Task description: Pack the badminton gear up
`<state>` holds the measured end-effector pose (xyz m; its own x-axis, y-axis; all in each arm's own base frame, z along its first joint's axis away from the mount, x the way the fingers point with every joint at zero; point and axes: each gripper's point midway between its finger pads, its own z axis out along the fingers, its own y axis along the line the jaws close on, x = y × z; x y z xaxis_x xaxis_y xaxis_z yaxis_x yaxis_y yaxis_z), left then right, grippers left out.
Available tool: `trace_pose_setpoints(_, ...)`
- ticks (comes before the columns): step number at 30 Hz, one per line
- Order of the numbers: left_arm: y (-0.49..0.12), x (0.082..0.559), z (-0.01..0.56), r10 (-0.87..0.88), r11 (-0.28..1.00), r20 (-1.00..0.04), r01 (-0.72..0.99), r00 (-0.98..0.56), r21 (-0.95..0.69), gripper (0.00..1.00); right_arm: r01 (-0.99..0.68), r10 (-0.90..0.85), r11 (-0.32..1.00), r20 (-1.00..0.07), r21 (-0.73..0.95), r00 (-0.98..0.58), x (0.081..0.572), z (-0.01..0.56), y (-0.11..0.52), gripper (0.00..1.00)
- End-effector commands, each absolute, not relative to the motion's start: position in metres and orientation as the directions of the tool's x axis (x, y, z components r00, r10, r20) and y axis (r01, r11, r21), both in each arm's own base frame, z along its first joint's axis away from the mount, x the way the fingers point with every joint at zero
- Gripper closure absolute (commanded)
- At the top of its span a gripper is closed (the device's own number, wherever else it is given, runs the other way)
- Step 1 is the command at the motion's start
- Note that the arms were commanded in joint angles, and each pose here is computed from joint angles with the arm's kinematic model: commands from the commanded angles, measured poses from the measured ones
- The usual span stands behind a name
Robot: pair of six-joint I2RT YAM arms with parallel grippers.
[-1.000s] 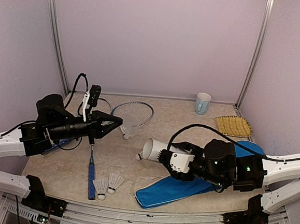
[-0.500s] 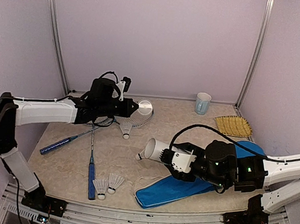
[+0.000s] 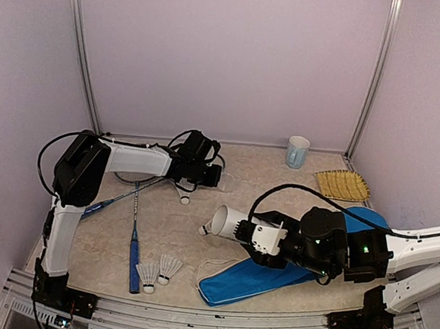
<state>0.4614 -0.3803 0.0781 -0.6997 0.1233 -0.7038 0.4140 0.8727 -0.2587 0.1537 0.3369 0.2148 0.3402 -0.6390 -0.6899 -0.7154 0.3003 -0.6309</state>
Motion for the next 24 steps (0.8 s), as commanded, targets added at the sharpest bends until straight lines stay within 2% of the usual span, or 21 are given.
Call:
trace_pose_setpoints(1,-0.387,0.468,0.062,0.172,0.870,-0.676,0.433,-0.716,-0.237,1.00,-0.719,-0.622,0.302,-0.701,-0.626,0.349,0.150,0.229,0.343,0.68)
trace_pose_setpoints(8,-0.390,0.468,0.057,0.187,0.845,-0.646,0.456,-0.740,-0.279,0.98,-0.715,-0.641,0.306,-0.691,-0.628,0.333,0.152,0.228,0.342,0.72)
trace_pose_setpoints(12,-0.369,0.471,0.088,0.155,0.839,-0.672,0.456,-0.725,-0.298,0.67,-0.719,-0.625,0.313,-0.705,-0.620,0.336,0.151,0.234,0.341,0.71)
trace_pose_setpoints(16,-0.333,0.466,0.120,0.128,0.834,-0.706,0.461,-0.697,-0.303,0.52,-0.734,-0.605,0.306,-0.719,-0.607,0.343,0.146,0.237,0.340,0.70)
trace_pose_setpoints(18,-0.312,0.468,0.129,0.108,0.843,-0.718,0.446,-0.688,-0.300,0.47,-0.739,-0.597,0.305,-0.726,-0.600,0.343,0.145,0.238,0.341,0.70)
trace_pose_setpoints(24,-0.269,0.478,0.123,0.116,0.854,-0.710,0.435,-0.695,-0.286,0.41,-0.756,-0.585,0.287,-0.732,-0.589,0.348,0.141,0.235,0.345,0.70)
